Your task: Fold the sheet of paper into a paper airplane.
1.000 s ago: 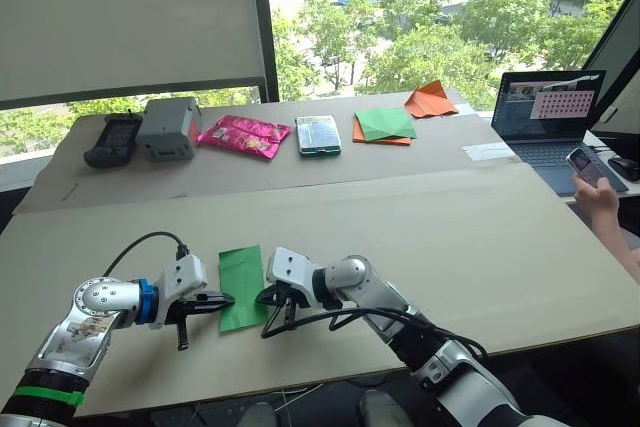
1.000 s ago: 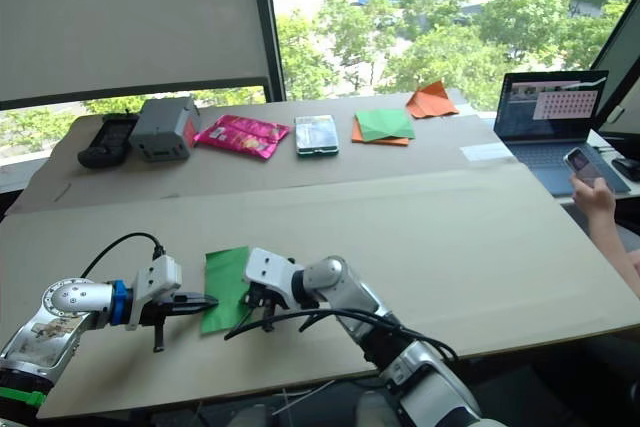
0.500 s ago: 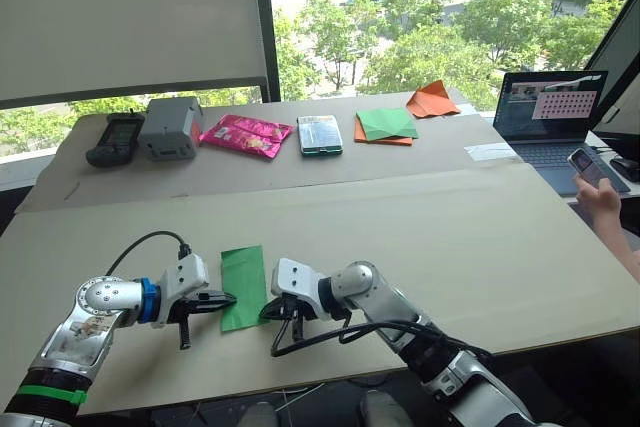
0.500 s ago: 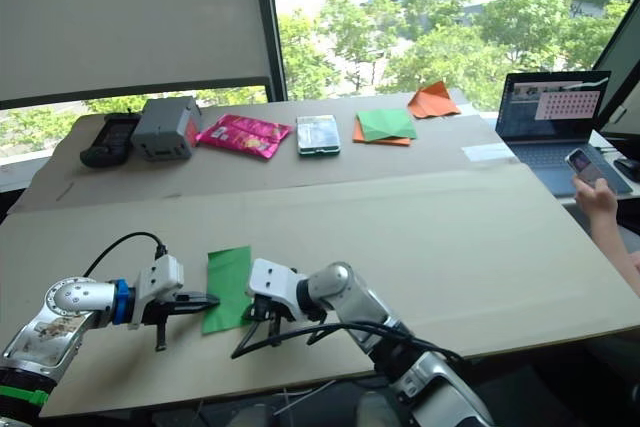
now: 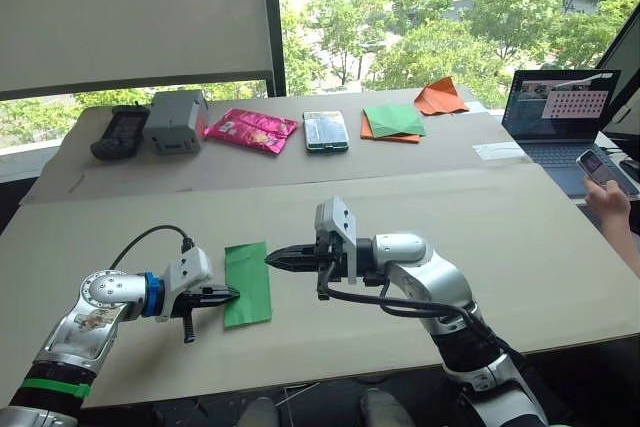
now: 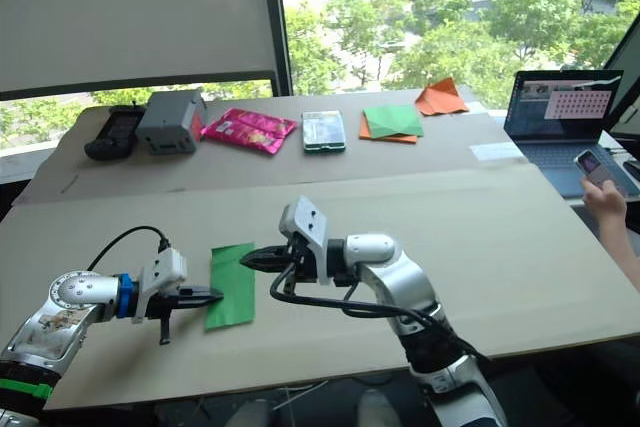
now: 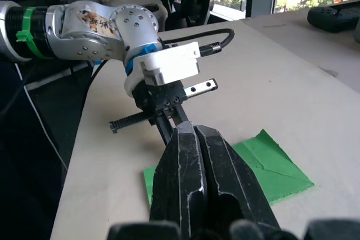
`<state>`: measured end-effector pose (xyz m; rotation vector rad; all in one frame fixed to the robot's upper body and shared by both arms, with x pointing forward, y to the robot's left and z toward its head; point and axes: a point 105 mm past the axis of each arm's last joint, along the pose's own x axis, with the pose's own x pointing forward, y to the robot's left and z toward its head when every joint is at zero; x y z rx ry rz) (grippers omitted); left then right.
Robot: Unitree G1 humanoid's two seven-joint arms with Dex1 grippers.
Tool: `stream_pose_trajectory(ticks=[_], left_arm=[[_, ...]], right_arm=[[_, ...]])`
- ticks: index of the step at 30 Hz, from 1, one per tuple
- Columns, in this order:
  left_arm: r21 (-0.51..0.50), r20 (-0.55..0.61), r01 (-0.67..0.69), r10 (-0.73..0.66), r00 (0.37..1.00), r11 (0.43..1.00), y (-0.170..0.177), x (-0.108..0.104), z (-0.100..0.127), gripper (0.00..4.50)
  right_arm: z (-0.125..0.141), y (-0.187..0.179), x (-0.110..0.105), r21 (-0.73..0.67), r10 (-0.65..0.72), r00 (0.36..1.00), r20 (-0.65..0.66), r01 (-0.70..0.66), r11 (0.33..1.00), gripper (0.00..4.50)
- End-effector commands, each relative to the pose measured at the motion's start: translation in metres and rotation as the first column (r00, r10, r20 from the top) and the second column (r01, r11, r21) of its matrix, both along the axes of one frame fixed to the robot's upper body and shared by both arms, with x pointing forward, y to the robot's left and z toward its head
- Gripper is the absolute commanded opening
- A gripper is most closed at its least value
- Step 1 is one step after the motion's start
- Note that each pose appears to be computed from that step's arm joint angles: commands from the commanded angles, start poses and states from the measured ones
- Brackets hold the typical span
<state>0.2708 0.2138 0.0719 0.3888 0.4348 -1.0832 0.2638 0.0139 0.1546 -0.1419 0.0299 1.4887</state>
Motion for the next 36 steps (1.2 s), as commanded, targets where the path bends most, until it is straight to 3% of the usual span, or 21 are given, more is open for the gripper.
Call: stream_pose_trajectory(ticks=[1, 6, 13, 18, 26, 36], left_arm=[[-0.068, 0.063, -0.043, 0.047, 0.997, 0.997, 0.006, 0.004, 0.035, 0.0], [-0.065, 0.068, -0.107, 0.111, 0.992, 0.992, 0.025, 0.001, 0.05, 0.0], [0.022, 0.035, -0.105, 0.104, 0.994, 0.994, 0.033, -0.002, 0.026, 0.0], [0.034, 0.049, -0.085, 0.084, 0.995, 0.996, 0.028, 0.004, 0.022, 0.0], [-0.084, 0.099, 0.046, -0.038, 0.994, 0.995, -0.023, 0.024, 0.038, 0.0], [-0.086, 0.068, 0.095, -0.09, 0.994, 0.992, -0.057, 0.04, 0.007, 0.0]], right_arm=[[0.003, -0.007, -0.013, 0.0, 0.006, 1.0, 0.014, -0.006, 1.0, 0.05], [-0.017, -0.019, -0.022, -0.058, -0.02, 0.999, -0.043, 0.017, 0.998, 0.05], [-0.023, -0.022, -0.023, -0.066, -0.054, 0.996, -0.068, 0.049, 0.997, 0.05], [-0.023, -0.023, -0.022, -0.061, -0.076, 0.995, -0.07, 0.072, 0.996, 0.05], [-0.023, -0.027, -0.018, -0.062, -0.12, 0.99, -0.071, 0.116, 0.991, 0.05], [-0.004, -0.031, 0.001, 0.006, -0.199, 0.979, -0.046, 0.2, 0.98, 0.05]])
